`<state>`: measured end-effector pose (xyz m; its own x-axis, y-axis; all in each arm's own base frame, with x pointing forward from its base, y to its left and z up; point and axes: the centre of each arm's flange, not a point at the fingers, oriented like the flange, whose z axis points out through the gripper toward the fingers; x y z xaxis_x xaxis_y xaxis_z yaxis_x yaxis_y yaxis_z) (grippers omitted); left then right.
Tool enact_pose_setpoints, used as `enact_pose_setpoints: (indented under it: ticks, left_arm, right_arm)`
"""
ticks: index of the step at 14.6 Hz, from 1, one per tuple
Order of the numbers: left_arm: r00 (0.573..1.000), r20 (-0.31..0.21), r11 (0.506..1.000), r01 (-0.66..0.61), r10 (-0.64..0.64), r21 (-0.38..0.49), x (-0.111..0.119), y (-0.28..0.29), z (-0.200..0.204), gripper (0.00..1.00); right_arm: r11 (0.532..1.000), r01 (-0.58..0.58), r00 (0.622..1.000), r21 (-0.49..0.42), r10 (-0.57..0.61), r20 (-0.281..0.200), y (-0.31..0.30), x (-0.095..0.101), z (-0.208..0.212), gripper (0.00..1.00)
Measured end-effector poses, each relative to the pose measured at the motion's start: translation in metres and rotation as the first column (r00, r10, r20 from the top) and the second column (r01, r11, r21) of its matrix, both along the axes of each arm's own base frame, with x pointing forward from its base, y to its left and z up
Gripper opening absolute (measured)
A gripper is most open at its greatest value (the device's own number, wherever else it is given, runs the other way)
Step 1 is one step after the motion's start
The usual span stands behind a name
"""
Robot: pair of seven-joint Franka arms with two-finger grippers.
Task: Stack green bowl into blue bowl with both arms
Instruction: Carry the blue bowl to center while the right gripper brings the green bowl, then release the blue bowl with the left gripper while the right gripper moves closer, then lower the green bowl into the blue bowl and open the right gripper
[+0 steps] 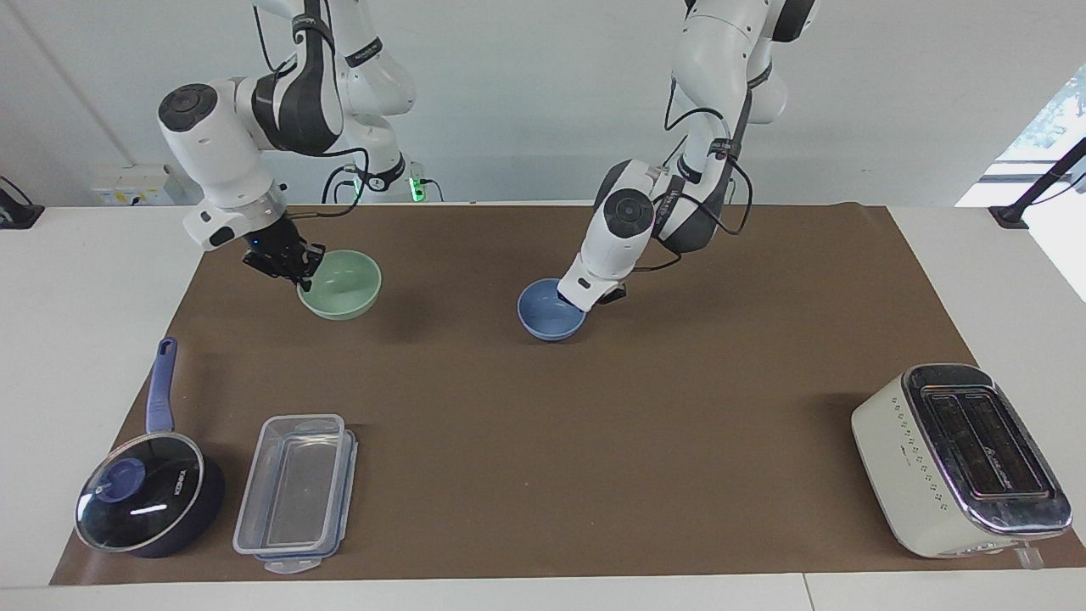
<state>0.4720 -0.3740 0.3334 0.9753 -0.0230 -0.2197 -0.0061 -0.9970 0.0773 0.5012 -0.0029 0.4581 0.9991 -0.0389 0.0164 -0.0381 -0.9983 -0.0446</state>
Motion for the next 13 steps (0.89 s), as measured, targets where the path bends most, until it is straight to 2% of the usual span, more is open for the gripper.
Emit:
enact_pose_setpoints:
  ticks: [2, 4, 7, 8, 10, 13]
  left_arm:
    - [1.000, 0.007, 1.000, -0.006, 0.006, -0.003, 0.003, 0.002, 0.003, 0.34]
    - [0.999, 0.025, 0.999, -0.034, 0.034, -0.013, 0.015, 0.016, 0.024, 0.58]
    - [0.994, 0.036, 0.994, -0.105, 0.106, -0.024, 0.053, 0.084, 0.086, 0.95]
    - [0.993, 0.039, 0.993, -0.114, 0.115, -0.028, 0.066, 0.114, 0.105, 1.00]
    - [0.995, 0.056, 0.997, -0.082, 0.082, -0.008, 0.087, 0.177, 0.128, 1.00]
    - [0.999, 0.054, 1.000, 0.007, -0.006, -0.010, 0.099, 0.268, 0.145, 1.00]
  right_arm:
    - [0.999, -0.014, 1.000, 0.048, 0.014, 0.002, 0.036, 0.000, 0.002, 0.05]
    - [0.994, -0.049, 0.999, 0.098, 0.048, 0.011, 0.070, -0.002, 0.004, 0.05]
    - [0.989, -0.094, 0.995, 0.115, 0.090, 0.044, 0.129, -0.005, 0.001, 0.05]
    - [0.988, -0.094, 0.995, 0.124, 0.088, 0.053, 0.153, -0.007, -0.003, 0.05]
    - [0.986, -0.095, 0.994, 0.140, 0.085, 0.075, 0.203, -0.012, -0.018, 0.05]
    - [0.979, -0.128, 0.987, 0.156, 0.109, 0.122, 0.260, -0.017, -0.048, 0.05]
